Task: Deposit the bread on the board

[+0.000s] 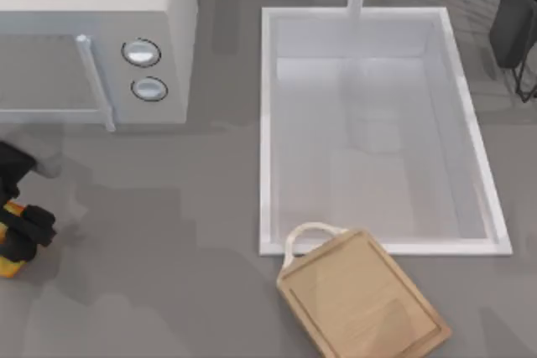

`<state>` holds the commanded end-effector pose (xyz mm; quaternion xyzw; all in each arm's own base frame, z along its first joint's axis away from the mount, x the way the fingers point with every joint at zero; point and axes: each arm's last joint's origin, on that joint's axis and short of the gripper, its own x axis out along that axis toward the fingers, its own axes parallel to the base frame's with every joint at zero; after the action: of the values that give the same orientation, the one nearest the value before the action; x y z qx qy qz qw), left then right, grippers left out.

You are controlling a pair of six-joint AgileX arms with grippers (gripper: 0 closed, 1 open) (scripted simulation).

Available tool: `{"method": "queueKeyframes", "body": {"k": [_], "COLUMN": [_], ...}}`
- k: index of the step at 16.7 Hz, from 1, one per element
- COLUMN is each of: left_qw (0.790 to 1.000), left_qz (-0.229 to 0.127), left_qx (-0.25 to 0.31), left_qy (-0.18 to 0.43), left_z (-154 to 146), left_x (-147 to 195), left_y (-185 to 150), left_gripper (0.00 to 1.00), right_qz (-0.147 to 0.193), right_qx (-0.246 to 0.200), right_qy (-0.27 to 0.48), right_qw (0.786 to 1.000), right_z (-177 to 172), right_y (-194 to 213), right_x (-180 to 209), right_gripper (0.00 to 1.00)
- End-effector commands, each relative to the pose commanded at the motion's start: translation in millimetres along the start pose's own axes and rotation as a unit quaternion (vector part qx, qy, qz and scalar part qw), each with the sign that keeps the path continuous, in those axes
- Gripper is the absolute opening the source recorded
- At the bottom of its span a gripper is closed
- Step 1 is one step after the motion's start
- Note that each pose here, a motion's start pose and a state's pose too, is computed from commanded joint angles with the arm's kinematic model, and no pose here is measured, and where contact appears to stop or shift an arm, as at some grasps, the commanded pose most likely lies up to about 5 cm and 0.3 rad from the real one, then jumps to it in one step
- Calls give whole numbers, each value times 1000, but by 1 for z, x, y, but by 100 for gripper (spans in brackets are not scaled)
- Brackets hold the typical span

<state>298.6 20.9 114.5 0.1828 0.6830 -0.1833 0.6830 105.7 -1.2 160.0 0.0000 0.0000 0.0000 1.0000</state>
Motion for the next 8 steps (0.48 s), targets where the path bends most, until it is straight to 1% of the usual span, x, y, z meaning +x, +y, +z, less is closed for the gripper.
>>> {"method": "queueKeyframes", "body": {"k": [1,8], "left_qw": [1000,1000], "left_qz": [0,0], "left_qx": [0,0], "left_qy": [0,0], "left_z": [0,0], "left_x": [0,0], "left_y": [0,0], "left_gripper": [0,0], "right_qz": [0,0], "right_qx": [0,0], "right_qy": [0,0], "right_qw": [1000,1000], "right_z": [0,0], "right_y": [0,0], "right_x": [0,0], "right_gripper": [100,100]}}
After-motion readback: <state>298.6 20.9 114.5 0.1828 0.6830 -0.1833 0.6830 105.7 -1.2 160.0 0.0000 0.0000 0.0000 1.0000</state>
